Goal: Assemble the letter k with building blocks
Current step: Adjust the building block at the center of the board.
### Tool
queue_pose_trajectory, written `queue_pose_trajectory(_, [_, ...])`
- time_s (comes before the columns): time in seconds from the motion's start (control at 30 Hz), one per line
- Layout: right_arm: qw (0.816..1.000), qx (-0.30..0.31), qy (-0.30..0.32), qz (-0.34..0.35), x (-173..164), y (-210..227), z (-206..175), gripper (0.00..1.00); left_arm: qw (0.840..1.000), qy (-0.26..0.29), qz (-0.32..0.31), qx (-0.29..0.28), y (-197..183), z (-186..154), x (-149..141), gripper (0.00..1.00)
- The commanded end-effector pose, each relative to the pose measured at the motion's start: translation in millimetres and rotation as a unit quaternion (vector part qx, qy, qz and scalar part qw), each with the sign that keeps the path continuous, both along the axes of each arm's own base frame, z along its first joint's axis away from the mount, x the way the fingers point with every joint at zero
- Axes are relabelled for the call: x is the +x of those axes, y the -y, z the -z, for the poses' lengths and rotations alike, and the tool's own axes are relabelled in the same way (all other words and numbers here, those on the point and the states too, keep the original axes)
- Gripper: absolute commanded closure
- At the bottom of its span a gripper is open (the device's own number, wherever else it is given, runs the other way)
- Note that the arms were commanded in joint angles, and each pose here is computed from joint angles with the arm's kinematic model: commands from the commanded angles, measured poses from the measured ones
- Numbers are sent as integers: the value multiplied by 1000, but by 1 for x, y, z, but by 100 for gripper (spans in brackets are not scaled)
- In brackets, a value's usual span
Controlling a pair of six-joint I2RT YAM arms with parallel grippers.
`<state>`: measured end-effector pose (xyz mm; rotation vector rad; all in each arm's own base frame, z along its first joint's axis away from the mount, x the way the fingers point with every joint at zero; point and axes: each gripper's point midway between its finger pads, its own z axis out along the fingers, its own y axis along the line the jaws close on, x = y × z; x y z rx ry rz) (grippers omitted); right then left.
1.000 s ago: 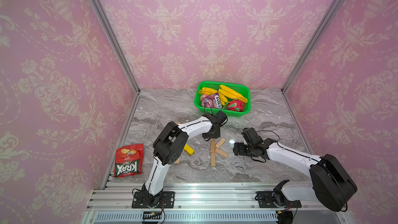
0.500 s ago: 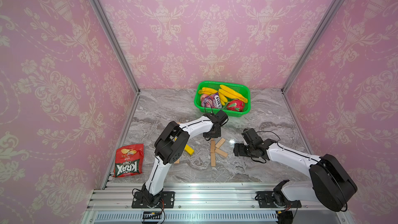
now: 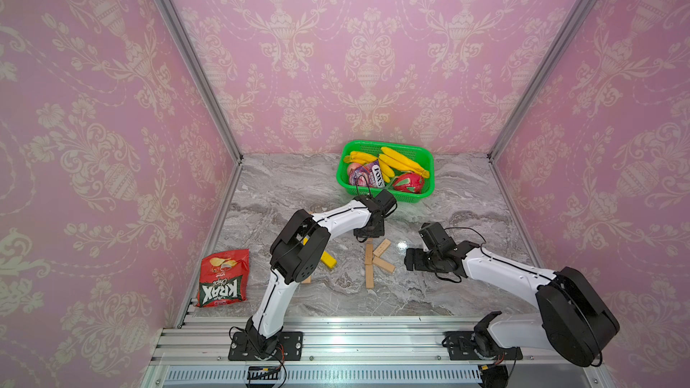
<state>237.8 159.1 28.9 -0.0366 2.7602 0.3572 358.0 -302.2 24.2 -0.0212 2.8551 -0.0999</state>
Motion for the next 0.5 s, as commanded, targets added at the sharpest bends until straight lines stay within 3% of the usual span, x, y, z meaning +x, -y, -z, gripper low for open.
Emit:
queue_pose_trajectory(0.0, [1000,3,-11,0,-4,0,6,7,1000,-26,0,11,-4,7,-20,83])
queue_pose_trajectory(0.47, [1000,5,-13,-4,-3,-2,6,7,999,-32,-11,27,-13,10,-32,83])
